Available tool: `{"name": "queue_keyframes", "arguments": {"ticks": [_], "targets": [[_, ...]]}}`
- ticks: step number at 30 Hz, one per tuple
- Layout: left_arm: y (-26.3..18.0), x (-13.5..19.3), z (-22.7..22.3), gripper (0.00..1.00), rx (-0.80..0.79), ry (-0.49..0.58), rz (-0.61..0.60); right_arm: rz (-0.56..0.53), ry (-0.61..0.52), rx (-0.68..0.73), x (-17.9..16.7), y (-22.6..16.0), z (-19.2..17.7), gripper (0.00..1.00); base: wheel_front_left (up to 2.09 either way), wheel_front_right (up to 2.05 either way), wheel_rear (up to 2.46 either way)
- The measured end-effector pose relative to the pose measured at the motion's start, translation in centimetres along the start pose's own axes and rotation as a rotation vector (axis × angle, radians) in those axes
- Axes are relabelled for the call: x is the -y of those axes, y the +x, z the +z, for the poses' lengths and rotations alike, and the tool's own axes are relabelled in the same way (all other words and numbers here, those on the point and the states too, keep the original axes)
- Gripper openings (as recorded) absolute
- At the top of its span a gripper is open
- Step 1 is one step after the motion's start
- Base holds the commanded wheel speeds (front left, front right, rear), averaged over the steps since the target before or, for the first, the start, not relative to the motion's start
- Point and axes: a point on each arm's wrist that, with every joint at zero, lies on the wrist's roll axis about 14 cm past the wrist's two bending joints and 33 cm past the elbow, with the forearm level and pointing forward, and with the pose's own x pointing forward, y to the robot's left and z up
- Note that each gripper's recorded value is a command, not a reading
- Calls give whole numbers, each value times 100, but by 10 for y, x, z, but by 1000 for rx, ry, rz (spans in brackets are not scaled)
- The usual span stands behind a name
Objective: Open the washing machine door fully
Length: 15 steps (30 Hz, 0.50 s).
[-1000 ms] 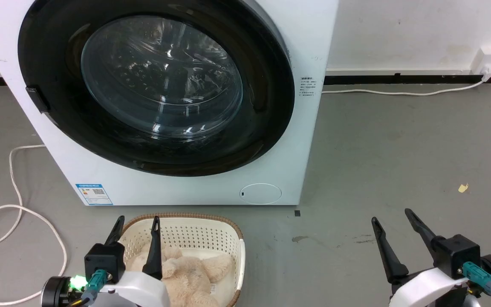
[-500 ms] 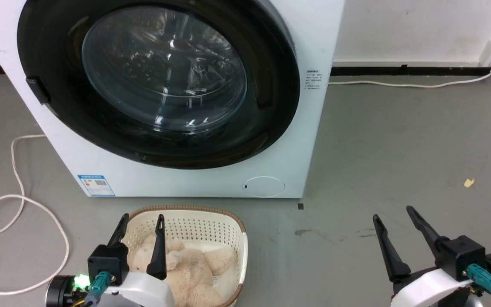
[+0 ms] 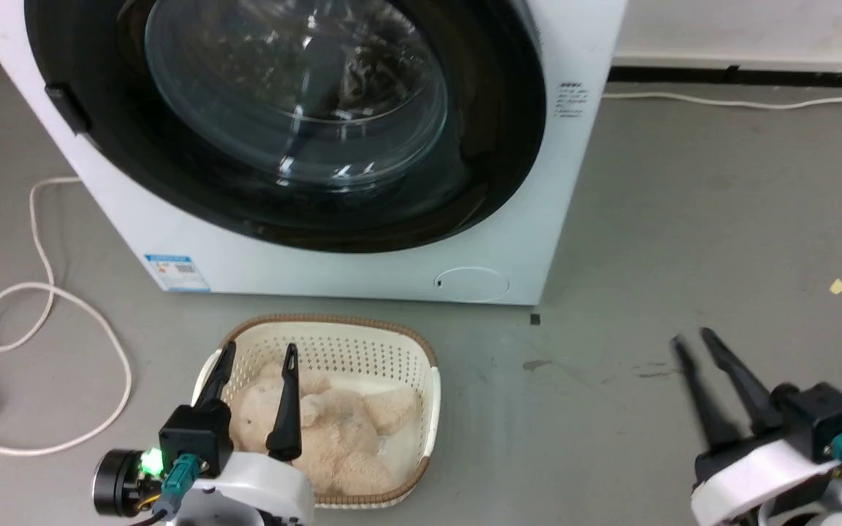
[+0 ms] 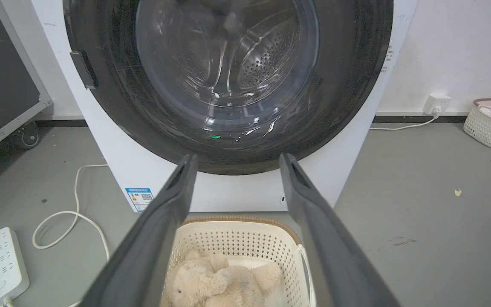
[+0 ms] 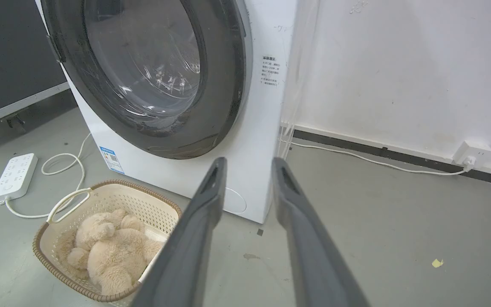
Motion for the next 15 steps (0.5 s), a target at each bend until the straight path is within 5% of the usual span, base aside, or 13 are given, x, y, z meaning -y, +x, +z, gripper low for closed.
{"name": "queue_keyframes", "arguments": {"ticks": [15], "targets": [[9,-8,-5,100,4,-16,41,92,69,74,1,58,29,0,0,0,0]]}}
